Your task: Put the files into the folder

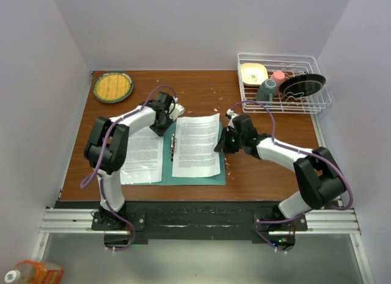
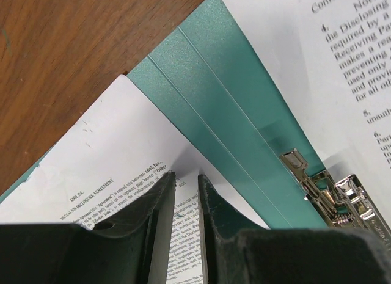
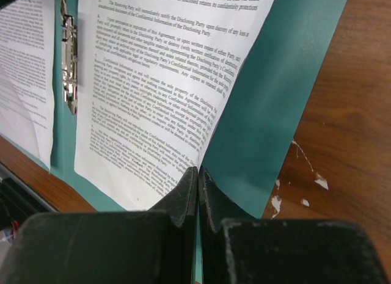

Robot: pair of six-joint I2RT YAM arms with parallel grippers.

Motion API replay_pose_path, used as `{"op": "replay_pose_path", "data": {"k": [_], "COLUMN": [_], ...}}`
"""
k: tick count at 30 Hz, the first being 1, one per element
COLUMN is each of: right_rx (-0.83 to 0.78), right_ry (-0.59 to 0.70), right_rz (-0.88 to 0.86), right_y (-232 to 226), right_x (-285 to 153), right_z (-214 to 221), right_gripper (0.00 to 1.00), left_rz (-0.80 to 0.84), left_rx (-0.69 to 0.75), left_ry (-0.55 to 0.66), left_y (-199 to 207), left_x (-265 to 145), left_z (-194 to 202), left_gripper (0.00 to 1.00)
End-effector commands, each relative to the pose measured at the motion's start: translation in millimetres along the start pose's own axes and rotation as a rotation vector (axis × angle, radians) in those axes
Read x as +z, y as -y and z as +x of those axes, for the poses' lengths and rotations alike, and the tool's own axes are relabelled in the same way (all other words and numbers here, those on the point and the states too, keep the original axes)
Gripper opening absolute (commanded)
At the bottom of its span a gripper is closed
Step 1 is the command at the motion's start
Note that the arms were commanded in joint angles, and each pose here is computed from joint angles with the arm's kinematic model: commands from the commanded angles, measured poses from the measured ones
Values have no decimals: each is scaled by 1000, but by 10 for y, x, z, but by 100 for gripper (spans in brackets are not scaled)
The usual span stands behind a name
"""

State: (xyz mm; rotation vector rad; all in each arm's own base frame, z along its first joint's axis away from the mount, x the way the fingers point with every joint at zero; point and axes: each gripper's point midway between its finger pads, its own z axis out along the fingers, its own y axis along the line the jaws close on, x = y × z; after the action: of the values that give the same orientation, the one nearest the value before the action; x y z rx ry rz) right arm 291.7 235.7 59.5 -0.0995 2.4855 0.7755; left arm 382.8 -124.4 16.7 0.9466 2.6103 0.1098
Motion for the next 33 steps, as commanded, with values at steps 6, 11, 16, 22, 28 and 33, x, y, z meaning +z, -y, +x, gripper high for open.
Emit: {"op": "replay_pose_path", "data": {"k": [6,11,16,22,28,33], "right_rx": [-12,-1,9,32,68,58], "right_ry": [-59,-59,-53,-33,24,47], "right_rz": [33,40,40,51,90,140], "right_y": [94,101,69,36,-7,74], "right_x": [-179,-187,-148,-109,-96,-122], "right_z": [283,302,285,339,325,283], "right_gripper": [0,0,0,0,0,0], "left_rz": [36,40,47,48,51,51], "left_rx": [17,15,10,11,7,11], "left_ry": [-83,-76,-65,-66,-61,-65], "left_y": [140,140,155,162,175,171], "left_x": [115,111,73,65,45,36], "left_z": [301,269,229,265,279,303], "left_gripper": [27,26,26,26,25,25]}}
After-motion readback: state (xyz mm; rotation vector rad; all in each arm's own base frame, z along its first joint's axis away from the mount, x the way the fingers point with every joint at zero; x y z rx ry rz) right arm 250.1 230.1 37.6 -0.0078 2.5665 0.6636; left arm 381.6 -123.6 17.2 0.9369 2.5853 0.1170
